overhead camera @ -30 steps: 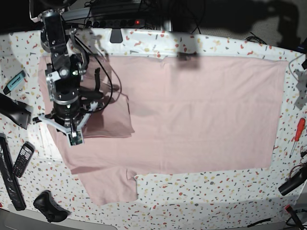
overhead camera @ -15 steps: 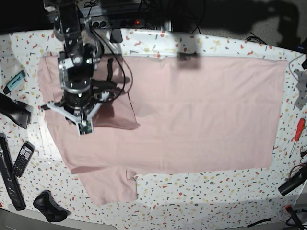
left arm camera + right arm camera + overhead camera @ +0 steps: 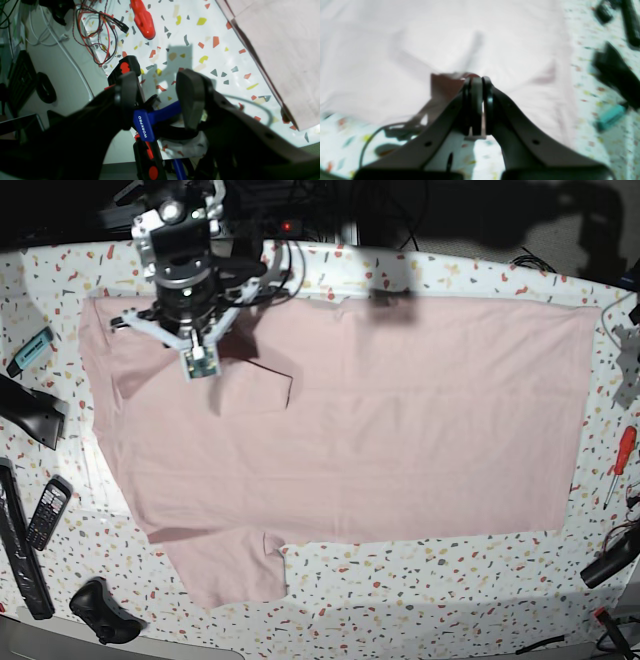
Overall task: Fold the T-shirt properly
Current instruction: 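Drag the folded layer with the right gripper toward the collar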
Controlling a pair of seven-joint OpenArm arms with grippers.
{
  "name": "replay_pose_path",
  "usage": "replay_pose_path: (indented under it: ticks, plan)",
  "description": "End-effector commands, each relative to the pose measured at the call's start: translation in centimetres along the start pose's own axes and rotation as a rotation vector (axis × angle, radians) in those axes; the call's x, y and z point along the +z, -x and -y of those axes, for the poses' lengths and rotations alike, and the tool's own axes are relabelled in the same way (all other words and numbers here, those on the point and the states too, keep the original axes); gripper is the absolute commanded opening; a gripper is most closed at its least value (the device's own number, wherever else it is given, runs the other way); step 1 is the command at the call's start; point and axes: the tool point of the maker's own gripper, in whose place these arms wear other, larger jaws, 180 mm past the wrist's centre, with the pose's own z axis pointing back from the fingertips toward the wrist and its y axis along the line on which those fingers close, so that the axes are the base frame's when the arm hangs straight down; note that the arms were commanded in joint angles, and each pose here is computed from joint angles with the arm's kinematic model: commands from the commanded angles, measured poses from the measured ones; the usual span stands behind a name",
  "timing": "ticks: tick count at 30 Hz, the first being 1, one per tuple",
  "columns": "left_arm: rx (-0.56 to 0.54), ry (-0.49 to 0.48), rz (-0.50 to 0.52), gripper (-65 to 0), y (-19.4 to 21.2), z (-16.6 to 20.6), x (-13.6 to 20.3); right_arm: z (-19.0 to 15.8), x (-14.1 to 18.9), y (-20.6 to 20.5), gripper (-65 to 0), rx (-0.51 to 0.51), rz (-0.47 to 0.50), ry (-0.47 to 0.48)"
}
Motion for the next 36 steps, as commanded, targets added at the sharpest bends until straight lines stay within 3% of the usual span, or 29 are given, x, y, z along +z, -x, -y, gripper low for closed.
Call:
replay_pose_path:
  ticks: [1, 6, 10, 26, 31, 36]
  plan:
    - [-0.018, -0.045, 0.024, -36.6, -1.0, -2.0, 0.6, -0.4, 0.4, -1.5, -65.0, 0.001, 0.056, -0.007]
    - [-0.018, -0.045, 0.024, -36.6, -1.0, -2.0, 0.6, -4.4, 1.2, -2.8, -65.0, 0.02, 0.097, -0.121]
    - [-0.018, -0.045, 0.023, -36.6, -0.9, -2.0, 0.6, -6.2, 1.5, -4.1, -65.0, -0.024, 0.122, -0.16]
    - [-0.018, -0.045, 0.023, -36.6, -0.9, -2.0, 0.6, -7.0, 1.7, -4.7, -65.0, -0.075, 0.125, -0.175]
    - [-0.018, -0.045, 0.023, -36.6, -0.9, -2.0, 0.6, -9.1, 2.2, -4.7, -51.2, -0.108, 0.118, -0.299]
    - [-0.018, -0.045, 0.024, -36.6, -0.9, -2.0, 0.6, -10.1, 2.6, -5.1, -50.8, -0.12, 0.132, -0.359]
